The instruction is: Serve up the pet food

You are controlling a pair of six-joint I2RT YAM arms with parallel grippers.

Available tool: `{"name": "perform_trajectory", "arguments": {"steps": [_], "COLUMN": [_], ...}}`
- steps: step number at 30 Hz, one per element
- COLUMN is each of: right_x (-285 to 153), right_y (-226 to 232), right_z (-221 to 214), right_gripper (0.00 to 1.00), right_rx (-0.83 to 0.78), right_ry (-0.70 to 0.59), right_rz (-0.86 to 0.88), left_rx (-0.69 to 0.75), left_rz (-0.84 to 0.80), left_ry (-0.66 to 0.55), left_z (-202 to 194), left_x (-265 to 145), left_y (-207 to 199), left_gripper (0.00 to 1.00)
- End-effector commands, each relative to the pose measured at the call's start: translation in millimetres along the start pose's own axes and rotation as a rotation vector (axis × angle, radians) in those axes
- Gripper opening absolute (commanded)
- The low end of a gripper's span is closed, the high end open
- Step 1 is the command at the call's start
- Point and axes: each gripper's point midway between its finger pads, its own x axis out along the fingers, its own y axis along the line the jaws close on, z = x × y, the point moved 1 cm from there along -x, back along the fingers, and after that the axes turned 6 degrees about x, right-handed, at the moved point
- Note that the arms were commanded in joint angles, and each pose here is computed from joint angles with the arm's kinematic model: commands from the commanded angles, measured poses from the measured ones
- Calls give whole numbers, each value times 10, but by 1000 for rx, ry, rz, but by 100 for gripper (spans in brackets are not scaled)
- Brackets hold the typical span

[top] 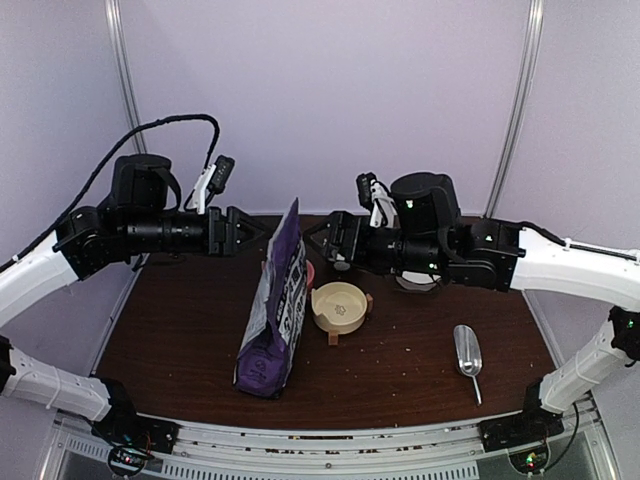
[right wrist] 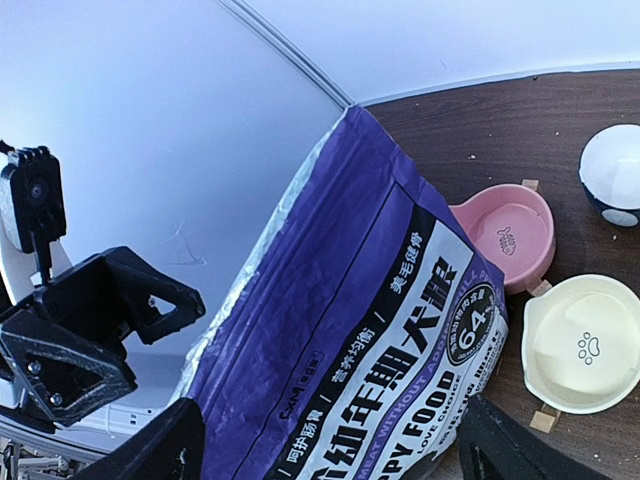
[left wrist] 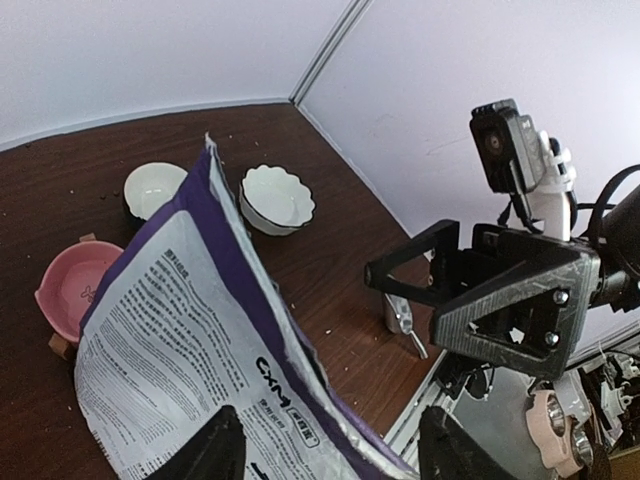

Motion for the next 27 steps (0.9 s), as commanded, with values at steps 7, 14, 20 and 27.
{"name": "perform_trajectory", "arguments": {"steps": [7, 14, 20, 27], "right_x": [19, -29, -96, -156], "right_y": [123, 96, 117, 290], "right_z": [98, 81, 96, 58], "right_gripper": [86, 86, 90, 91], "right_rx": [23, 0, -20, -83], "right_ry": [-42, -35, -43, -38], "right_rz": [20, 1, -2, -4], "left_rx": [-38, -79, -116, -118], "left_rz": [-83, -89, -122, -174], "left_ry": [61, 70, 63, 82], "left_z": [-176, -235, -252, -254], "left_x": [93, 172, 222, 317], "left_y": [-53, -25, -53, -119], "left_gripper": [41, 26, 18, 9]}}
